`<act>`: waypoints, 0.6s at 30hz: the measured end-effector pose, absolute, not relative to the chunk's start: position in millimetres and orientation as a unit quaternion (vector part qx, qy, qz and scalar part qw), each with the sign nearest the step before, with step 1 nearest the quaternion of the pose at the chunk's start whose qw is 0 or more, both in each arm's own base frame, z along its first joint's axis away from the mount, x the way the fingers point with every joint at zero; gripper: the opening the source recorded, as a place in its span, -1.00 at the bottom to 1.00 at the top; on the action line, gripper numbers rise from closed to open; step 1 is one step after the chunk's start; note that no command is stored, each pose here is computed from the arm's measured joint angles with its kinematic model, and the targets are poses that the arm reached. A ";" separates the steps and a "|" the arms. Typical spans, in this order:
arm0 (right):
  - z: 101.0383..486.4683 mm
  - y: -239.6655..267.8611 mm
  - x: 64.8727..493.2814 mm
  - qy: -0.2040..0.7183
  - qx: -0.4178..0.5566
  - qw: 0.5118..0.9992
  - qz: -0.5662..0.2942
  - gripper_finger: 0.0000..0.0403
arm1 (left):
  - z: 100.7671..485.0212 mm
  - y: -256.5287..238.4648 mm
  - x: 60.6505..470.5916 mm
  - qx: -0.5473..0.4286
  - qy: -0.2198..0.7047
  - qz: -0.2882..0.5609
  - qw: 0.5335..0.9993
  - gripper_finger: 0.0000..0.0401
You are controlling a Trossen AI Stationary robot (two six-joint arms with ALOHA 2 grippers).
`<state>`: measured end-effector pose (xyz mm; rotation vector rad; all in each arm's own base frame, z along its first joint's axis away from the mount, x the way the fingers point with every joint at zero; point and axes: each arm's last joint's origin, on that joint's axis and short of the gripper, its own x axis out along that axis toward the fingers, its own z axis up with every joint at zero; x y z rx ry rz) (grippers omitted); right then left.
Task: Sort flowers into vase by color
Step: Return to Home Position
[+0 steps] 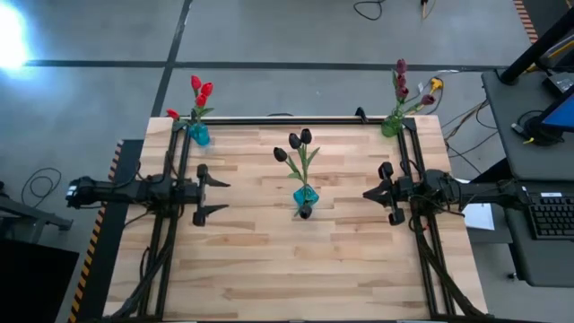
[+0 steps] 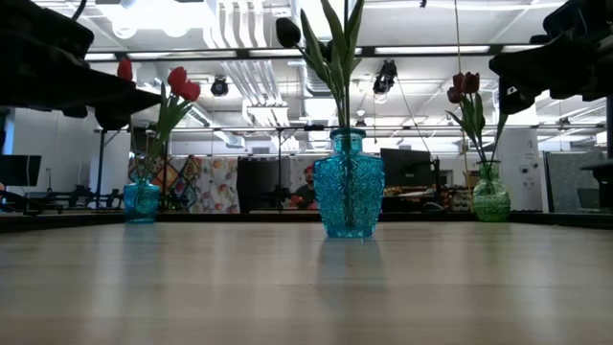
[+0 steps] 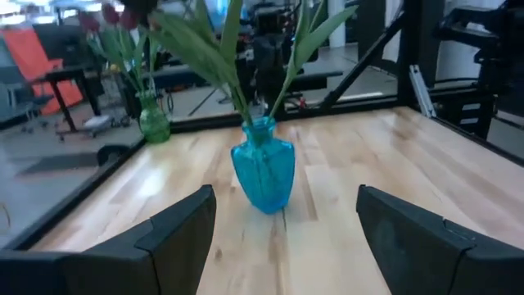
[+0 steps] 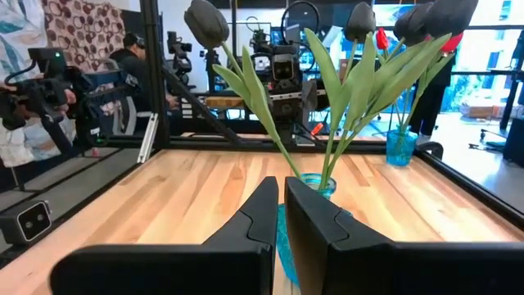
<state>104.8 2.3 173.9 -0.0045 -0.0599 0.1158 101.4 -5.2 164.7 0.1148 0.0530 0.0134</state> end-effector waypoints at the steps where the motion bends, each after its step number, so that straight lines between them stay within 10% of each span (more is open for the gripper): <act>1: 173.9 2.3 104.8 -0.030 -0.002 0.998 0.058 -0.91 | 165.0 -5.4 101.0 0.067 0.024 0.003 0.997 0.40; 18: 173.2 2.3 104.8 -0.026 -0.002 0.998 0.058 -0.91 | 168.9 2.6 97.9 0.200 -0.005 -0.020 0.980 0.40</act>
